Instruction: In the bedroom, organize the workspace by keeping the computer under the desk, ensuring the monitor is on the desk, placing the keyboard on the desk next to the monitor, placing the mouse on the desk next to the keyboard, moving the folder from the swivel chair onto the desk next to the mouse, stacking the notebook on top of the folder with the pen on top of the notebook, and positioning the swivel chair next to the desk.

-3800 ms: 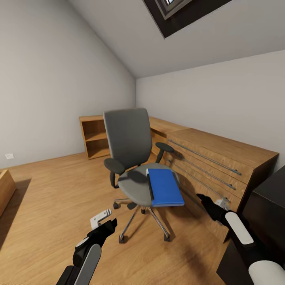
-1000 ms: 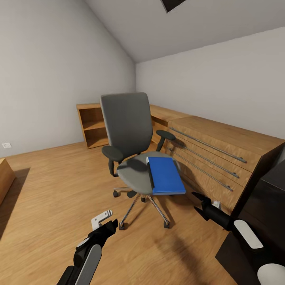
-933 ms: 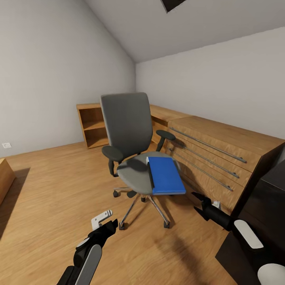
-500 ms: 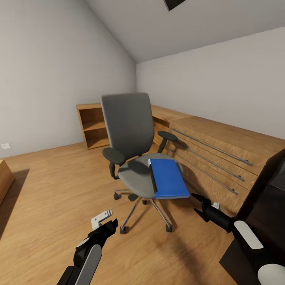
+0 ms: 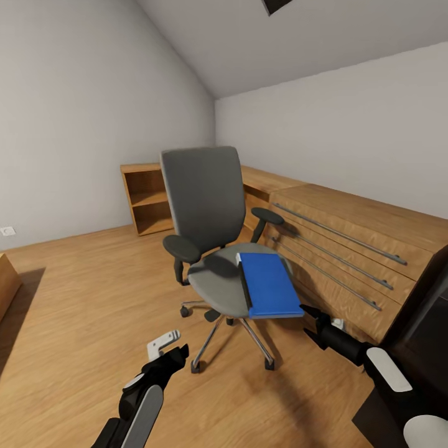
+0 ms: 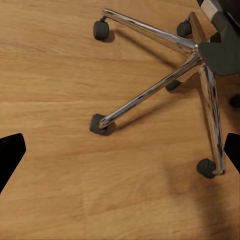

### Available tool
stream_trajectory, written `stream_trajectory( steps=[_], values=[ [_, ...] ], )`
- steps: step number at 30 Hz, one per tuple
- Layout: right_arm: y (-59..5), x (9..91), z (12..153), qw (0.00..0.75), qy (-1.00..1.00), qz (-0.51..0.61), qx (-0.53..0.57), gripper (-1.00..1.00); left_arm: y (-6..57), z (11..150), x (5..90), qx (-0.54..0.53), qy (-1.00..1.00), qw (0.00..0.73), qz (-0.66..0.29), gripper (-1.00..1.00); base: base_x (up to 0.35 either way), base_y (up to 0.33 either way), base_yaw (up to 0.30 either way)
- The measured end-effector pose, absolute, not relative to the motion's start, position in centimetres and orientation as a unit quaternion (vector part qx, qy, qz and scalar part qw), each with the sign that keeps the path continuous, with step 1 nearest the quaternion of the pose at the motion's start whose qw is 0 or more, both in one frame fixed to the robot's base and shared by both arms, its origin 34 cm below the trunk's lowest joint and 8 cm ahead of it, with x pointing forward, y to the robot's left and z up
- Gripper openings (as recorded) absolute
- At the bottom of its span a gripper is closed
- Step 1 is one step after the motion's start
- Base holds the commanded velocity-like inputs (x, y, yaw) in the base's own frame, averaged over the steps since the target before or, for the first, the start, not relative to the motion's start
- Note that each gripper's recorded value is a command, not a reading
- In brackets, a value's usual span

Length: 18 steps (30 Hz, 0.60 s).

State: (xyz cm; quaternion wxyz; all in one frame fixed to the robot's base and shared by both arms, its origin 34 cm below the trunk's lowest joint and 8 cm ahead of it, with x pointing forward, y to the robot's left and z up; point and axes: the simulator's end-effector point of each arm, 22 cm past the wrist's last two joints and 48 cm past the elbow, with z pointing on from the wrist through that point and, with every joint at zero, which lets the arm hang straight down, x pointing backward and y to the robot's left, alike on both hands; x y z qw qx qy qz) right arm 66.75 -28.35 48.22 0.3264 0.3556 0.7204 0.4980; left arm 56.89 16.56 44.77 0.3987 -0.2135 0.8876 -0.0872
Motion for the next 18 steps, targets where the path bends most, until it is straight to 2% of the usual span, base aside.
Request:
stream_trajectory(
  steps=[18],
  values=[
    [-28.4,66.7,47.0,0.321,0.723,0.494,0.361,1.00,16.1,44.0,56.8,-0.210,0.891,0.392,-0.088,1.00,0.001,0.001,0.000]
  ],
)
